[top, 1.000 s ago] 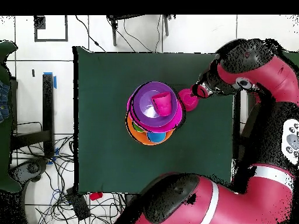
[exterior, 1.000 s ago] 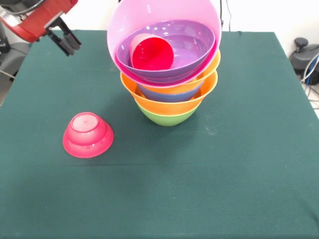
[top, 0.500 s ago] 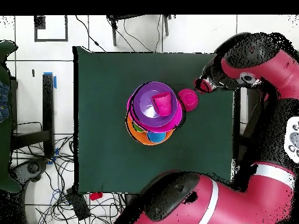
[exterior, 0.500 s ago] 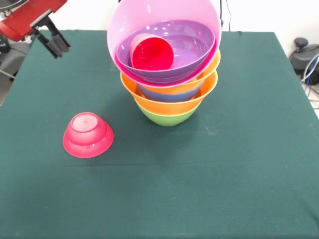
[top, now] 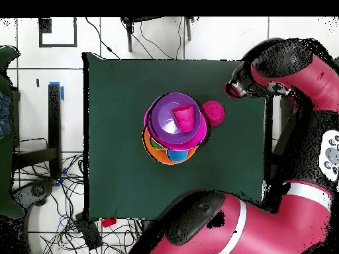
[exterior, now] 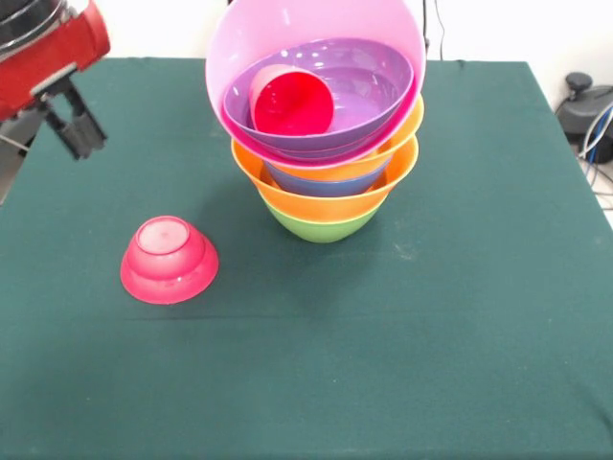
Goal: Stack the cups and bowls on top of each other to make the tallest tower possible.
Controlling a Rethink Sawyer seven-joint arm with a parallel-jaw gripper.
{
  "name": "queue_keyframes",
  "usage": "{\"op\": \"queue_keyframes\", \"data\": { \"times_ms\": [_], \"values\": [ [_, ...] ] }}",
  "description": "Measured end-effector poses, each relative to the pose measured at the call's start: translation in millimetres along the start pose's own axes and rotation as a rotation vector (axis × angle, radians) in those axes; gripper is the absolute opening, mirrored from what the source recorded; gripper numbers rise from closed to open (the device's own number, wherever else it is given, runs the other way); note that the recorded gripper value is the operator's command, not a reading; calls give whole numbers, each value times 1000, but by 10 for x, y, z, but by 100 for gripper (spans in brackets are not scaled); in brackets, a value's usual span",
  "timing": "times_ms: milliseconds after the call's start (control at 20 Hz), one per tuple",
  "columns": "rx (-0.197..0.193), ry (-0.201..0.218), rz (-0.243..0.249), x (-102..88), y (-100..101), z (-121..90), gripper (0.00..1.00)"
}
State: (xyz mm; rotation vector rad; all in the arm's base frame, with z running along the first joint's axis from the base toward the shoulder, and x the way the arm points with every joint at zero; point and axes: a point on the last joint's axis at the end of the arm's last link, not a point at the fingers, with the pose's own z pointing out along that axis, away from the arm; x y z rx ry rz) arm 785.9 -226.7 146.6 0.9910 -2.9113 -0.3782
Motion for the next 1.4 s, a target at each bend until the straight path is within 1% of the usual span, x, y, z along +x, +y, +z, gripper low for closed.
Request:
{"op": "queue_keyframes", "data": {
  "times_ms": [200,250,350,750,1400],
  "values": [
    [87,-30,-3,-56,-165,47,0],
    [103,-35,-4,-68,-201,58,0],
    [119,-40,-5,-83,-243,67,0],
    [147,-49,-11,-134,-351,93,0],
    [179,-58,-23,-213,-510,230,0]
  ]
}}
